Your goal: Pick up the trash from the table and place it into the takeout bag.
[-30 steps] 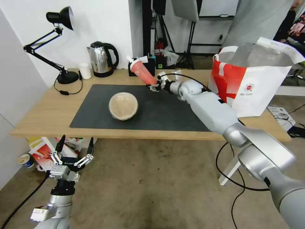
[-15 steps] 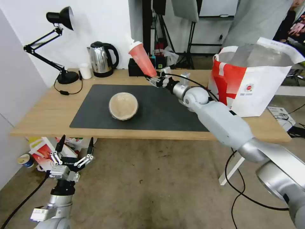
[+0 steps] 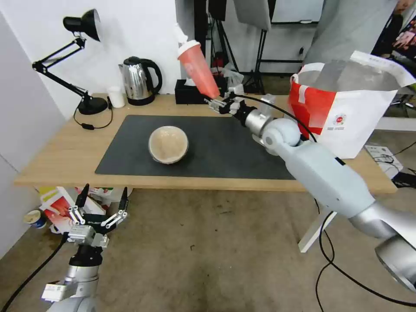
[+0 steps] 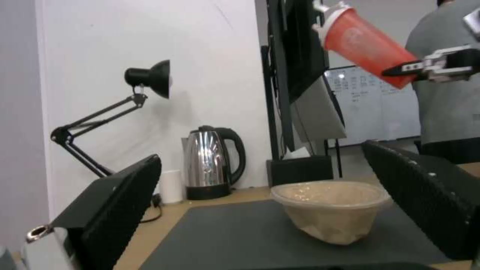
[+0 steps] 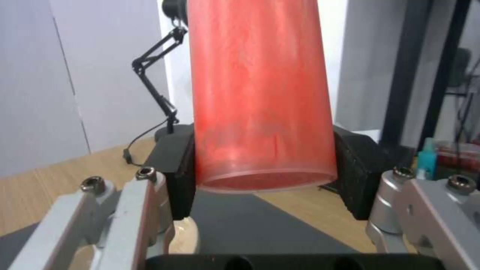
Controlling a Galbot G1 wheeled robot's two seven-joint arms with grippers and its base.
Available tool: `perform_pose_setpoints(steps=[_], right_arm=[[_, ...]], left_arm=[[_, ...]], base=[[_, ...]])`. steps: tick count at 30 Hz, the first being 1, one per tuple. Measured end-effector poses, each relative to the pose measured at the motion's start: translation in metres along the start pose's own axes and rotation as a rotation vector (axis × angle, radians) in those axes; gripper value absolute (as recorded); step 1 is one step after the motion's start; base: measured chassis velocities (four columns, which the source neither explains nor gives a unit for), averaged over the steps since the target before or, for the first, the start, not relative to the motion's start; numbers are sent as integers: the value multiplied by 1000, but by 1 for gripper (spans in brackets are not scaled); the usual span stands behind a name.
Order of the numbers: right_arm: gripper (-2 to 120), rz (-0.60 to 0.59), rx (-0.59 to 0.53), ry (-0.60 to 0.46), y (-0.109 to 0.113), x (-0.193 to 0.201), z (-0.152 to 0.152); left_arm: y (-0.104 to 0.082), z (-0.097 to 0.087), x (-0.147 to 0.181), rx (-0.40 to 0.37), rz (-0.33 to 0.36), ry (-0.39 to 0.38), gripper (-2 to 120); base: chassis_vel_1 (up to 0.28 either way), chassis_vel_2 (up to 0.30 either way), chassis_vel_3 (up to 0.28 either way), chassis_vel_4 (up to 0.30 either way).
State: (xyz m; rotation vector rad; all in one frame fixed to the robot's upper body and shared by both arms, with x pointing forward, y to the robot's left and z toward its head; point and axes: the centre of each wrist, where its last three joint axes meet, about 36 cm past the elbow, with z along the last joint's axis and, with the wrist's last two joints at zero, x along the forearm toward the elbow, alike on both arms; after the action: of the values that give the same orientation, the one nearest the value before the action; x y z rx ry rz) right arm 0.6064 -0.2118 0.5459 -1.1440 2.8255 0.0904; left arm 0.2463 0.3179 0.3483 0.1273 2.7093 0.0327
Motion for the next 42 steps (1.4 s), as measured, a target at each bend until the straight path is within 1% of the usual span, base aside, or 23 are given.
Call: perform_pose_setpoints(steps=[3, 4, 6, 7, 10, 11, 13, 14, 17, 20, 27, 33, 37, 38, 41, 42], right_arm=[[53, 16, 17, -16, -7, 19, -17], [53, 16, 17, -16, -7, 19, -17], [53, 31, 32, -16, -14, 30, -29], [53, 31, 32, -16, -14, 30, -29], [53, 55, 55, -15, -26, 46, -45], [53, 55, 55, -15, -26, 46, -45], [53, 76, 73, -13, -36, 59, -58], [53, 76, 73, -13, -36, 59, -58], [53, 104, 91, -9, -47, 74, -73], [53, 114, 98, -7, -52, 79, -79], [53, 166, 134, -11, -72, 97, -112], [53, 194, 149, -20, -81, 104, -124], [53, 252, 171, -32, -100, 113, -144], [53, 252, 171, -32, -100, 113, -144], [53, 287, 183, -38, -112, 117, -155], [53, 287, 183, -38, -112, 117, -155]], left_arm=[[0, 0, 0, 0, 0, 0, 100], [0, 0, 0, 0, 0, 0, 100], [0, 0, 0, 0, 0, 0, 100], [0, 0, 0, 0, 0, 0, 100], [0, 0, 0, 0, 0, 0, 100], [0, 0, 0, 0, 0, 0, 100], [0, 0, 0, 0, 0, 0, 100], [0, 0, 0, 0, 0, 0, 100], [0, 0, 0, 0, 0, 0, 100], [0, 0, 0, 0, 0, 0, 100], [0, 0, 0, 0, 0, 0, 100], [0, 0, 0, 0, 0, 0, 100], [0, 0, 0, 0, 0, 0, 100], [0, 0, 0, 0, 0, 0, 100], [0, 0, 0, 0, 0, 0, 100], [0, 0, 0, 0, 0, 0, 100]], base=[[0, 0, 0, 0], [0, 0, 0, 0], [0, 0, 0, 0], [0, 0, 0, 0], [0, 0, 0, 0], [0, 0, 0, 0], [0, 0, 0, 0], [0, 0, 0, 0], [0, 0, 0, 0], [0, 0, 0, 0], [0, 0, 0, 0], [0, 0, 0, 0], [0, 0, 0, 0], [0, 0, 0, 0], [0, 0, 0, 0], [0, 0, 0, 0]])
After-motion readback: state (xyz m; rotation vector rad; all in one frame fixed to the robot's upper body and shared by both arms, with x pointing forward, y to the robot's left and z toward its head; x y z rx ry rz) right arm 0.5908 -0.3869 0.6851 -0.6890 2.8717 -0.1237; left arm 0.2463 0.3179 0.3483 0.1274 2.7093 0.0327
